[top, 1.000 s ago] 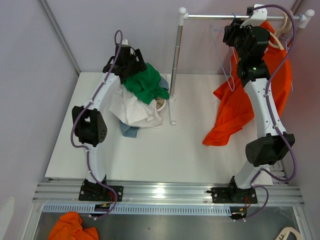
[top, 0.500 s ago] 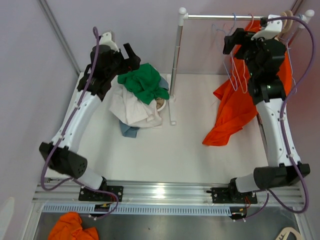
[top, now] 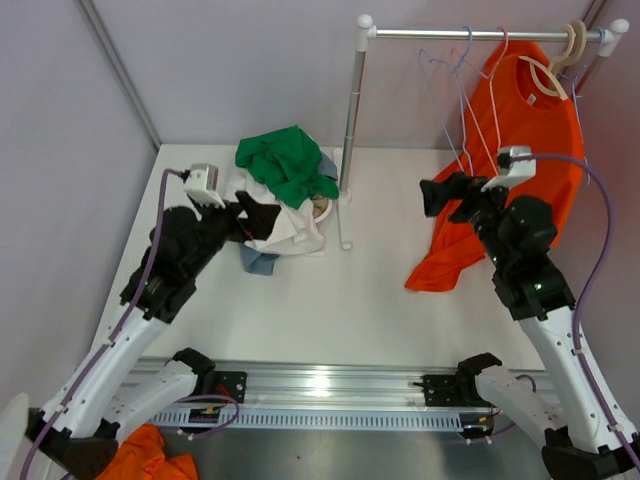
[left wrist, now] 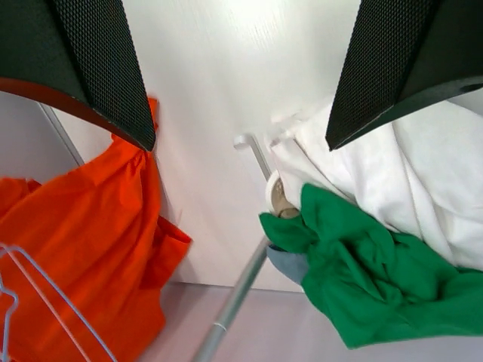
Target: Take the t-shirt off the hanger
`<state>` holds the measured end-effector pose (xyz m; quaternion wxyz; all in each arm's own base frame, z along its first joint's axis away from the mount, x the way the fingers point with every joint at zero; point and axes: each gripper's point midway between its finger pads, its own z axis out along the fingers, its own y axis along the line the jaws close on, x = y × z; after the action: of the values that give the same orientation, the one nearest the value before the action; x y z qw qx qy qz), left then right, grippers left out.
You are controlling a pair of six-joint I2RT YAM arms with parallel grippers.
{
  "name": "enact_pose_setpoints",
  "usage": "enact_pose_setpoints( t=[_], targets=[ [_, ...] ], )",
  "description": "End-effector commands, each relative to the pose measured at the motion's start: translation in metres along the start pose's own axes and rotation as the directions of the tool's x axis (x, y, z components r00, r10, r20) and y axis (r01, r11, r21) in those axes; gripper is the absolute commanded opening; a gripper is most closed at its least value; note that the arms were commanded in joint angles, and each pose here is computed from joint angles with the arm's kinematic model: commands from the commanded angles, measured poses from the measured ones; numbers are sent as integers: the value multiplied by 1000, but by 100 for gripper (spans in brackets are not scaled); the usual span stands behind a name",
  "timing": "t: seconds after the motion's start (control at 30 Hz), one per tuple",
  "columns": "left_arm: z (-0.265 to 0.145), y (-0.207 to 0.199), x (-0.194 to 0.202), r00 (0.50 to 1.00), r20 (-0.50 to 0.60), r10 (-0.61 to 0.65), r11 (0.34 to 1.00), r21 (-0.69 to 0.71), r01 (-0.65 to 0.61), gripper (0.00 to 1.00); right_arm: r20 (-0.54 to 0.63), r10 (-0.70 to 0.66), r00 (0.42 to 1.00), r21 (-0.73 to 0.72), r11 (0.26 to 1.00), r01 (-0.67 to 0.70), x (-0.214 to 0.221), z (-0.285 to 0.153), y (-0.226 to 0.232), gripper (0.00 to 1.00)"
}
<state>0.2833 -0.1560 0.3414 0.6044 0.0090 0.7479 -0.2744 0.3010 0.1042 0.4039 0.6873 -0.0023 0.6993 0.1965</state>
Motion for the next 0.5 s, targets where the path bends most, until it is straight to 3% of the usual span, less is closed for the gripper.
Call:
enact_pose_setpoints(
  t=[0.0, 0.23, 0.47],
  targets=[
    [-14, 1, 32, 1000, 1, -15, 1000, 20, 15, 100, -65, 68, 996, -58, 996, -72, 39, -14, 14, 99],
    [-38, 28, 98, 998, -55, 1, 1000, 22, 0, 99, -194, 70, 978, -93, 992, -89, 126, -41, 6, 100],
    [-43, 31, 105, 998, -51, 34, 999, 37, -32, 99, -198, 69, 978, -103, 991, -91, 133, -38, 7, 99]
  ],
)
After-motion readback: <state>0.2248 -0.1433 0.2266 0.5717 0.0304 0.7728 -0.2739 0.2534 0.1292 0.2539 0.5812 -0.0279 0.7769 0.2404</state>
